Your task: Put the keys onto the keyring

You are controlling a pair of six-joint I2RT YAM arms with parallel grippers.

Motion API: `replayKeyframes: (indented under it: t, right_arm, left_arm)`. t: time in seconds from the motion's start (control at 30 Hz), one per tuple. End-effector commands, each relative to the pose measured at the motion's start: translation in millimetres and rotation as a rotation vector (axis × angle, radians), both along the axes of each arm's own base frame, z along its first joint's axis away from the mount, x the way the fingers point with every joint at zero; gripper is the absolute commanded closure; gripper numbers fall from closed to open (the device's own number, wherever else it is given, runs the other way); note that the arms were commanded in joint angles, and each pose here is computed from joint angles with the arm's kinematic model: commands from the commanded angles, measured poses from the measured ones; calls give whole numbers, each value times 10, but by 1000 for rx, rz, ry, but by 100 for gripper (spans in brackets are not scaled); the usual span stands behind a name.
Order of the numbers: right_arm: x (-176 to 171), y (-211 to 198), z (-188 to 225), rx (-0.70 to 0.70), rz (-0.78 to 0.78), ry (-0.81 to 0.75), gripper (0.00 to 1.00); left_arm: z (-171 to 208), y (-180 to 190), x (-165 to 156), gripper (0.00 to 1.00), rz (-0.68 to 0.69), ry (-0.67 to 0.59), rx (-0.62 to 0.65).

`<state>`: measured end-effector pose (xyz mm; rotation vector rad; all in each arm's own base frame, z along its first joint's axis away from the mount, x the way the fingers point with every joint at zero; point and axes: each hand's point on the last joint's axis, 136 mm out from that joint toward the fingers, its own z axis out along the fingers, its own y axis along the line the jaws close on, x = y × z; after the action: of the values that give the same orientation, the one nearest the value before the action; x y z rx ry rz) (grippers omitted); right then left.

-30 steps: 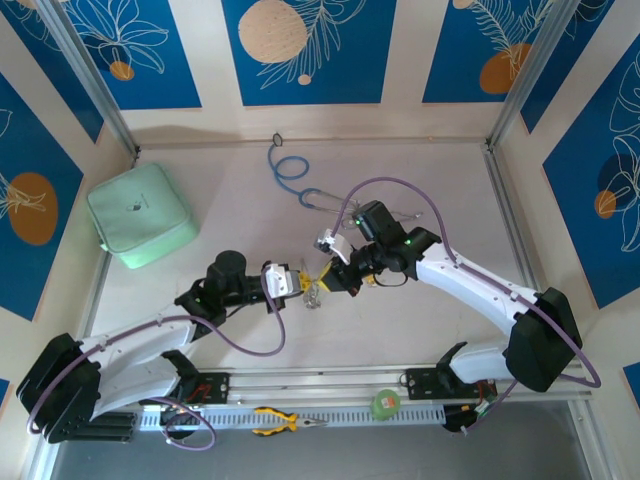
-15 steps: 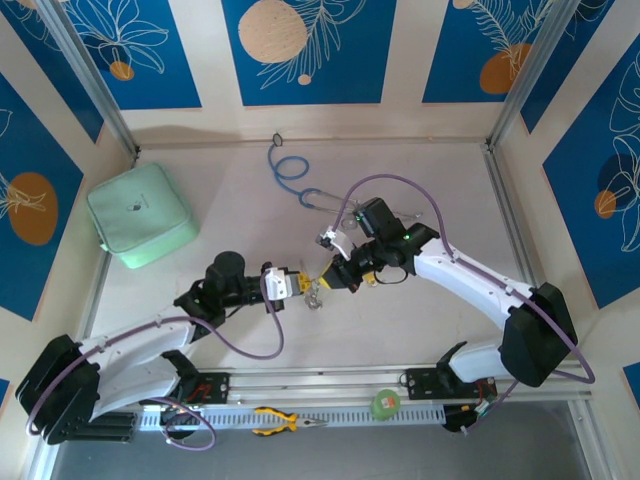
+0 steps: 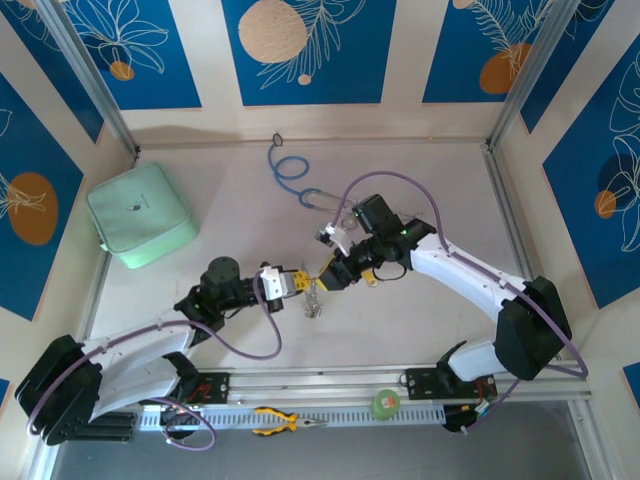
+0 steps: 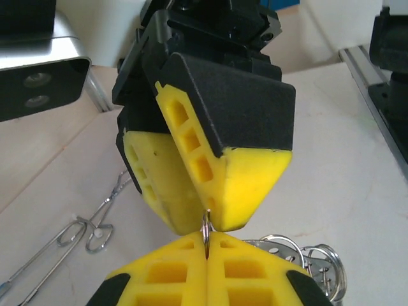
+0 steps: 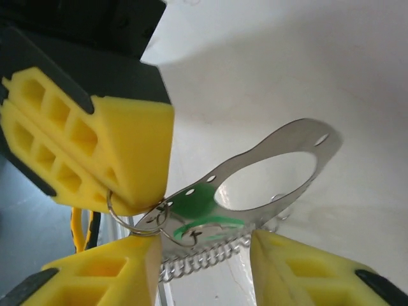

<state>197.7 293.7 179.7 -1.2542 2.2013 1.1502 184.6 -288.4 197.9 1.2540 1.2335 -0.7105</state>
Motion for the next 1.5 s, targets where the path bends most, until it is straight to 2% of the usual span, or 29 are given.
replayKeyframes:
  t: [0.0,0.1,0.2,0.27,0.33,0.73,0.9,1.13,1.23,1.27,1.33,1.47]
  right_arm:
    - [39,-34,279,83,-7,-136,52]
    - [11,-113,321,116,10,-281,51]
    - [-115,-129,304,163,104,-463,52]
    - [-181,-106,295,193,183,-614,54]
    - [-181,-76,319,208,205,-686,57]
    - [-314,45,270,215,279,-670,68]
    - [-331,38,194,194,286,-652,78]
    - [-388,66,200,192,314,-604,100]
    - [-364,52,199,164,308,-597,100]
    - [-339,40,201,144,300,-600,100]
    - [-295,5,206,99,295,-612,100]
    - [-254,-76,170,-19,339,-637,100]
  left_arm:
    - [277,-35,-32,100,-3,45,-134]
    - [274,-34,-31,100,4,113,-155]
    - [226,-43,-76,100,-19,149,-154]
    - [208,-64,-122,100,-50,166,-154]
    - [207,-90,-178,100,-89,178,-154]
    - [178,-132,-283,100,-165,176,-138]
    - [185,-130,-302,100,-175,175,-142]
    - [212,-144,-313,100,-188,173,-154]
    - [192,-143,-297,100,-179,178,-143]
    - [157,-136,-266,99,-157,183,-128]
    - [90,-120,-186,79,-107,184,-77]
    - [-125,-72,-157,80,-84,157,86]
